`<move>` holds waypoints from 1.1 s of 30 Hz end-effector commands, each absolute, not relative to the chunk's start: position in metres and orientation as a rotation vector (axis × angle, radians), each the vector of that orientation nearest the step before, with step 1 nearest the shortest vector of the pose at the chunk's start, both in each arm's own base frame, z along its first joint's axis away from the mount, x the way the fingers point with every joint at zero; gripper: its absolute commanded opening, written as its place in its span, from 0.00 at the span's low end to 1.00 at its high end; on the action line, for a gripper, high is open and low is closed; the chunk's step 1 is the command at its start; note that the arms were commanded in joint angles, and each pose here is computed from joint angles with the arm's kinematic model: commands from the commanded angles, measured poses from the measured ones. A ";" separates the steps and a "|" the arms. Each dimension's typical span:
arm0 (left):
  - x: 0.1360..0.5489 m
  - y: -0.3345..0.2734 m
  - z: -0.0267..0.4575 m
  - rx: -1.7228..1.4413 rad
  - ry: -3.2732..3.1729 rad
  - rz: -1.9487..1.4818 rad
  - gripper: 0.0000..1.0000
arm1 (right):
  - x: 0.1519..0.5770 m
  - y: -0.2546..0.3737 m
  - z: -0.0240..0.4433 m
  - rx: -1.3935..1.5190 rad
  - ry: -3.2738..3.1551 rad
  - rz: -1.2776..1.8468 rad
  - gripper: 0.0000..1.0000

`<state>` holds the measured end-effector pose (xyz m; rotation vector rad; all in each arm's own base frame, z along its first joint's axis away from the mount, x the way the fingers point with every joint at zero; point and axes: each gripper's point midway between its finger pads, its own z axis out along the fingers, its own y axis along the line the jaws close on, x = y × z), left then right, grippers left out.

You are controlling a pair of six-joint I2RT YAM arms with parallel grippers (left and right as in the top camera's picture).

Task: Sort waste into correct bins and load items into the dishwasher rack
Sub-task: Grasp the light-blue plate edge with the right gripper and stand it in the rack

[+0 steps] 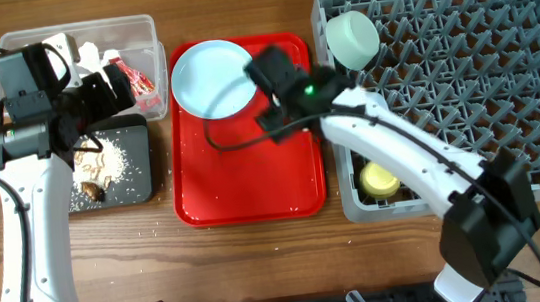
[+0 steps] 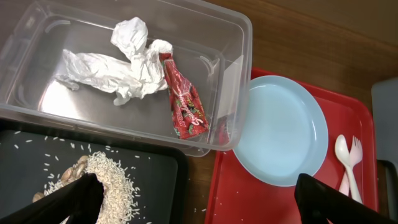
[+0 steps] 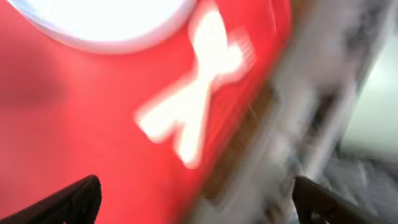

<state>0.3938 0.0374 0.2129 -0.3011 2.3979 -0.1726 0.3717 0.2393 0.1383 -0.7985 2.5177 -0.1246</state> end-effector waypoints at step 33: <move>0.394 0.037 0.214 -0.277 2.397 -0.173 1.00 | 0.477 0.224 0.214 0.027 2.277 0.307 0.04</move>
